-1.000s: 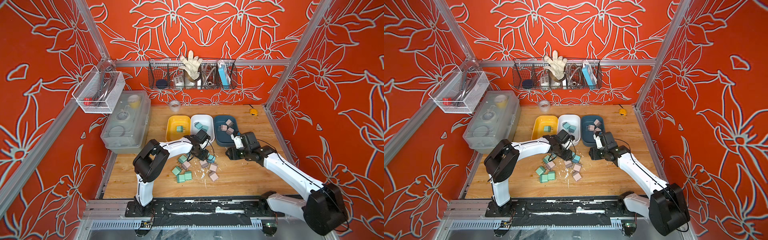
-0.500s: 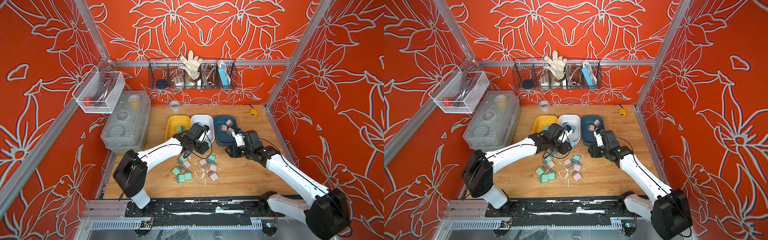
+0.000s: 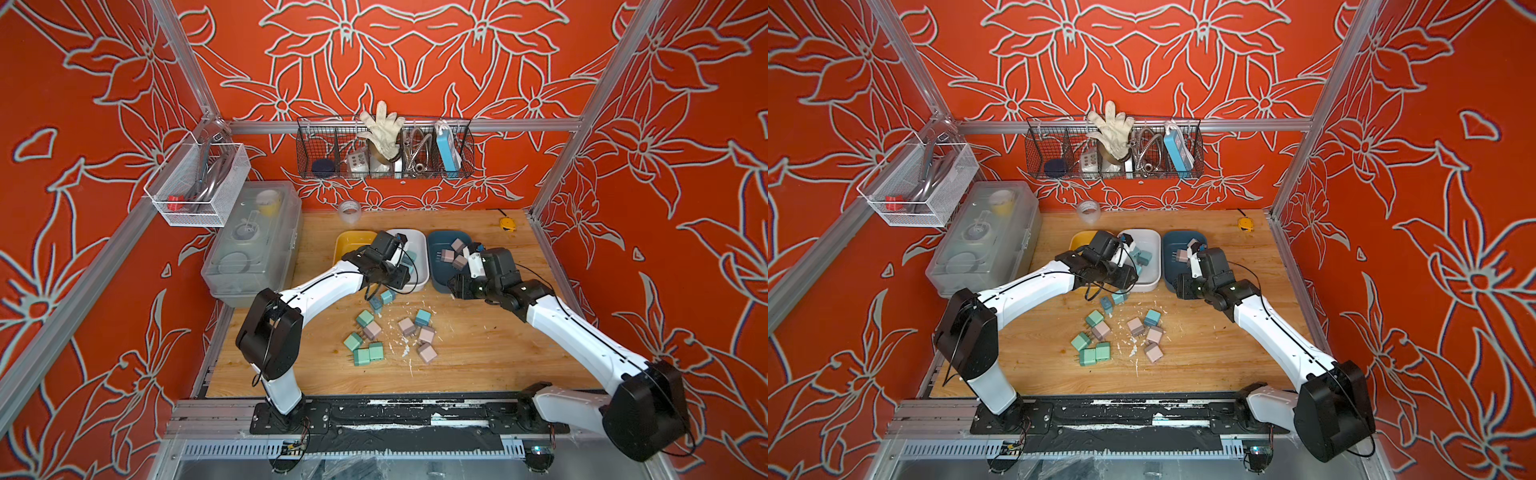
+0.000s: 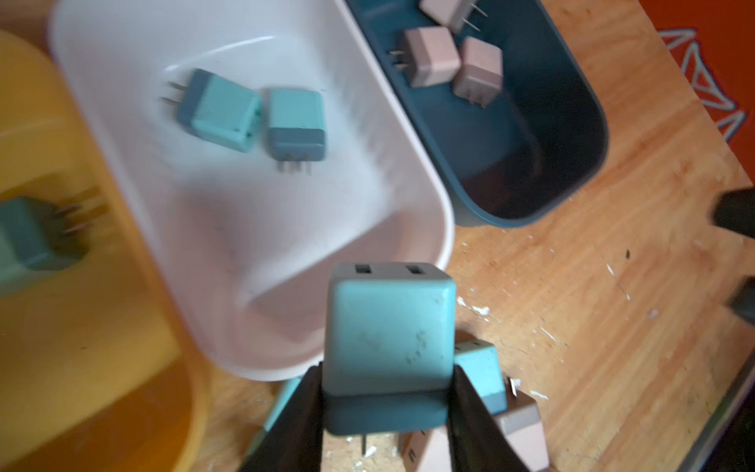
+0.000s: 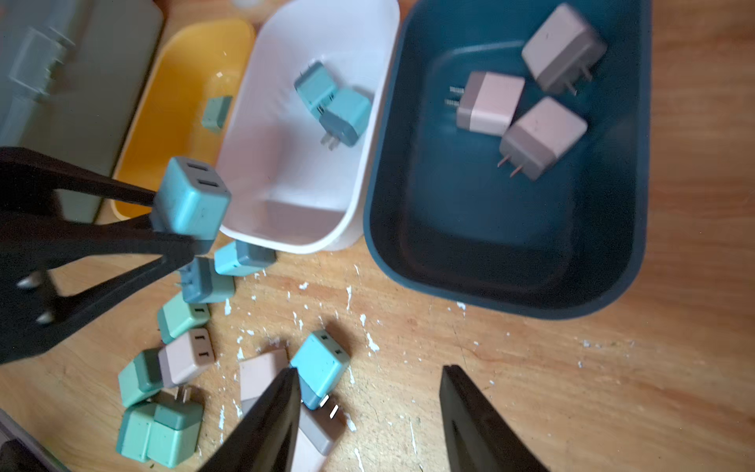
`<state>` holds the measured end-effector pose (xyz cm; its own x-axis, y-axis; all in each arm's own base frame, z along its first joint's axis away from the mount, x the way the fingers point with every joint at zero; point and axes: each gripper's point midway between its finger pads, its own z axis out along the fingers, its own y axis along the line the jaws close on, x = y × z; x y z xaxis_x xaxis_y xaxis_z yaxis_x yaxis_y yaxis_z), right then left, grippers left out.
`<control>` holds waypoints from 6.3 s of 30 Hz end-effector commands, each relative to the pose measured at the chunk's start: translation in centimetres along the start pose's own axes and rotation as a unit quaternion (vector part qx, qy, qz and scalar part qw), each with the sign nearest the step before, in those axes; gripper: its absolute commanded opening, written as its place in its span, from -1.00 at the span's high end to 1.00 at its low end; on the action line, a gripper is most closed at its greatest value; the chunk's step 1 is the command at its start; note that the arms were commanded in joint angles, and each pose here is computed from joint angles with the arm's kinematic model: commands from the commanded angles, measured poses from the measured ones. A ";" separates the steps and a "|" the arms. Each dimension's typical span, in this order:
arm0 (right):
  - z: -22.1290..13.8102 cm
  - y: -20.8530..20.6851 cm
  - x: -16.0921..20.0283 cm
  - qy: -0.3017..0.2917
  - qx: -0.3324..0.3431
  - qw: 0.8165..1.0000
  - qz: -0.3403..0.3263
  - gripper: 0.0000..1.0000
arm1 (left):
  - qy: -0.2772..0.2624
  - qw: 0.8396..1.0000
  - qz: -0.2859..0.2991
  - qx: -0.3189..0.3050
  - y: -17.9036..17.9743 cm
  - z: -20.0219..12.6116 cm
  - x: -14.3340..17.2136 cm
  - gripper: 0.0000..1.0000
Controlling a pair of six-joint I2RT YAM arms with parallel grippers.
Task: Place the plugs by color into the storage box
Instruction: Place the plug in the storage box, then pick up the plug from the center of the board.
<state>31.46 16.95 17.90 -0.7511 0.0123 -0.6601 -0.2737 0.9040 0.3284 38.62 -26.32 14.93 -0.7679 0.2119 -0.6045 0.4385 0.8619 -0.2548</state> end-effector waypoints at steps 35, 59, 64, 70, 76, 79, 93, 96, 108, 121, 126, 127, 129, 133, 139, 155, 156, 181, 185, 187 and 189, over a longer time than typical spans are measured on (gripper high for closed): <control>1.1 2.7 -6.4 -0.027 -0.030 0.999 0.000 -0.18 | 0.014 0.998 0.010 0.057 -0.6 2.8 -3.2 0.34; -1.8 2.2 -4.4 -0.007 -0.017 0.999 -0.043 -0.21 | 0.062 0.998 0.020 0.020 0.7 3.6 -1.7 0.28; -1.5 2.3 -4.2 -0.002 -0.020 0.999 -0.044 -0.21 | 0.069 0.997 0.018 0.017 0.9 4.2 -1.1 0.23; -0.8 2.3 -4.1 0.007 -0.025 0.999 -0.042 -0.21 | 0.087 0.996 0.017 0.009 1.5 5.3 -0.3 -0.04; -0.6 2.5 -4.1 0.009 -0.028 0.999 -0.042 -0.22 | 0.090 0.996 0.020 -0.002 1.9 5.6 -0.1 -0.33; -0.9 2.5 -4.2 0.005 -0.030 0.999 -0.041 -0.22 | 0.088 0.996 0.019 -0.002 1.9 5.3 -0.2 -0.34; -1.1 4.2 -3.1 0.025 -0.053 0.998 -0.038 -0.21 | -0.024 0.999 -0.006 0.033 -0.6 -2.8 -2.7 -0.22; -1.4 4.8 -2.2 0.037 -0.053 0.997 -0.047 -0.21 | -0.045 0.998 -0.010 0.034 -0.9 -5.0 -2.3 -0.21; 0.2 4.6 4.4 0.123 -0.019 0.990 -0.064 -0.23 | -0.062 0.998 0.003 0.024 -1.2 -13.9 2.2 -0.21; 1.8 3.9 9.8 0.194 0.007 0.979 -0.067 -0.24 | -0.011 0.994 0.092 0.053 -0.9 -14.4 11.4 -0.20; 2.8 3.9 11.6 0.213 0.016 0.974 -0.075 -0.25 | -0.023 0.992 0.102 0.070 -1.3 -14.2 12.1 -0.19; 3.0 3.8 11.9 0.218 0.018 0.973 -0.076 -0.24 | -0.020 0.992 0.102 0.074 -1.3 -14.0 12.3 -0.19; 3.3 3.9 12.5 0.228 0.021 0.970 -0.079 -0.24 | -0.012 0.991 0.105 0.077 -1.4 -13.8 12.6 -0.19; 4.0 4.3 13.7 0.243 0.024 0.965 -0.091 -0.25 | 0.002 0.992 0.106 0.071 -1.0 -13.4 13.2 -0.19; 4.8 4.8 15.0 0.257 0.038 0.958 -0.118 -0.29 | 0.007 0.992 0.107 0.070 -1.0 -13.4 13.5 -0.20; 6.6 4.9 17.6 0.300 0.061 0.938 -0.161 -0.32 | 0.030 0.992 0.098 0.079 -1.0 -12.4 14.1 -0.20; 6.6 4.9 17.6 0.301 0.063 0.938 -0.164 -0.32 | 0.030 0.992 0.097 0.078 -1.0 -12.4 14.1 -0.20; 7.1 5.1 17.4 0.300 0.069 0.936 -0.169 -0.25 | 0.026 0.991 0.097 0.084 -1.2 -12.5 13.9 -0.21; 7.7 5.1 17.6 0.303 0.072 0.936 -0.166 -0.26 | 0.027 0.991 0.097 0.086 -1.3 -12.5 13.9 -0.21; 7.9 5.1 17.5 0.303 0.073 0.936 -0.167 -0.25 | 0.027 0.991 0.096 0.087 -1.3 -12.5 13.9 -0.21; 7.9 5.1 17.4 0.300 0.073 0.936 -0.167 -0.19 | 0.028 0.991 0.096 0.088 -1.4 -12.4 14.0 -0.20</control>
<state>21.25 24.91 2.45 -0.8554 -0.4844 -0.1835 -0.5023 0.8622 0.0653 21.62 -18.46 16.13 -0.6906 0.3885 -0.6100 0.6374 0.7254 -0.2597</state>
